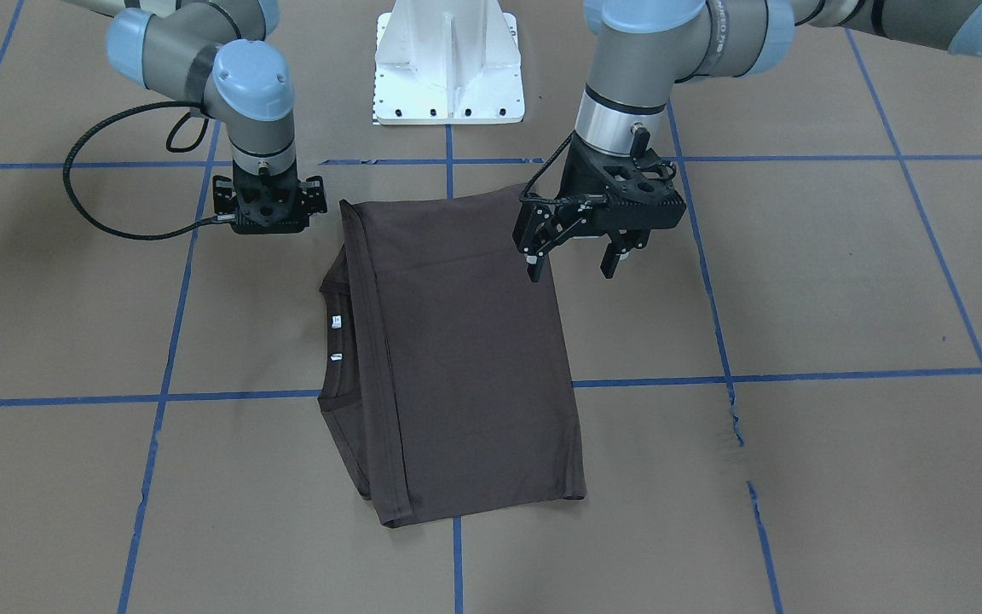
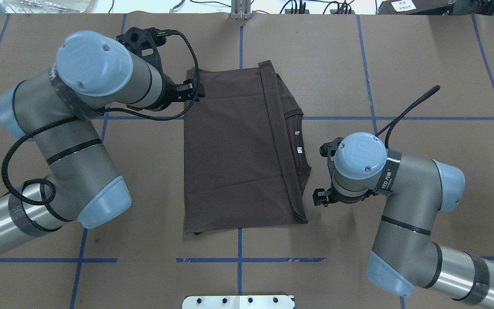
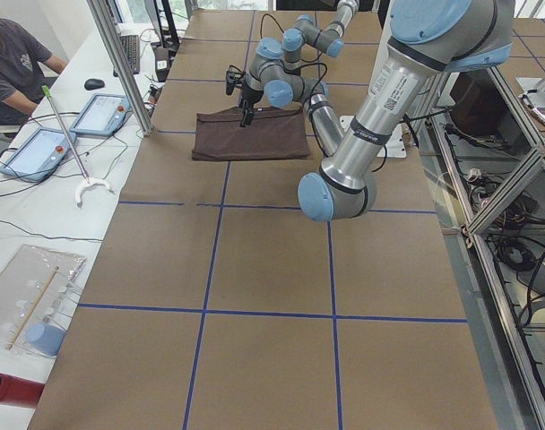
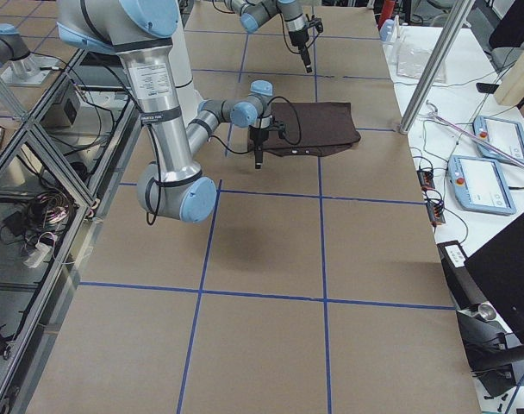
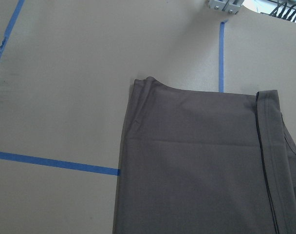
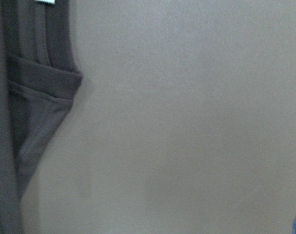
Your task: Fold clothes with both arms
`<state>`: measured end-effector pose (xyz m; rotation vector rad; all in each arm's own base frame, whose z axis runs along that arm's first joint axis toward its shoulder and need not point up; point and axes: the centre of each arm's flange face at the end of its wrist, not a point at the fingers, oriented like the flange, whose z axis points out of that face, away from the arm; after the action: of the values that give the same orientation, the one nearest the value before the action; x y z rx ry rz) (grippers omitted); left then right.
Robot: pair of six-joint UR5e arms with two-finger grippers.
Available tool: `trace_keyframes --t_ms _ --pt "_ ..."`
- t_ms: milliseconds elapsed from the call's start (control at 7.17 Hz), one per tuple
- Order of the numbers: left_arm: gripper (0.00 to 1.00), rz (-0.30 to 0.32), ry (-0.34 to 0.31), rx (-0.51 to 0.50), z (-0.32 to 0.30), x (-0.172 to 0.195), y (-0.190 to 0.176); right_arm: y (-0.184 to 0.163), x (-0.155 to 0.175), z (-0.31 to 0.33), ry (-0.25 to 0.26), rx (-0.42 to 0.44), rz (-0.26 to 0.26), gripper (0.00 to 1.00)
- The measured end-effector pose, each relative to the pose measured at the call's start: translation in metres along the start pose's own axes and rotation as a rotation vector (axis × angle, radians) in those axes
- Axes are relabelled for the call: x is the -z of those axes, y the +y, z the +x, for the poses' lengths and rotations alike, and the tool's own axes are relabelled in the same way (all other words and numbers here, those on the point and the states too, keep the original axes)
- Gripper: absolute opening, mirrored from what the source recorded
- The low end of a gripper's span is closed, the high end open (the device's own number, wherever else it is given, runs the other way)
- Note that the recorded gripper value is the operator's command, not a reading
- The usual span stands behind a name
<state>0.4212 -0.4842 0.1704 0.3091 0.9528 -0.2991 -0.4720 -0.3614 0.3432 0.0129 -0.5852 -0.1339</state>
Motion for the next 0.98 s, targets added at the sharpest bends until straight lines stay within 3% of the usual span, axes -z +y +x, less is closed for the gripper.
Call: trace_keyframes --t_ms 418,976 --pt "1.00 -0.012 -0.002 -0.001 -0.003 -0.002 0.001 -0.028 0.031 -0.057 -0.067 0.019 0.042 1.00" --pt "1.00 -0.016 -0.006 0.000 -0.006 -0.004 0.002 -0.023 0.001 -0.094 -0.036 0.040 -0.011 1.00"
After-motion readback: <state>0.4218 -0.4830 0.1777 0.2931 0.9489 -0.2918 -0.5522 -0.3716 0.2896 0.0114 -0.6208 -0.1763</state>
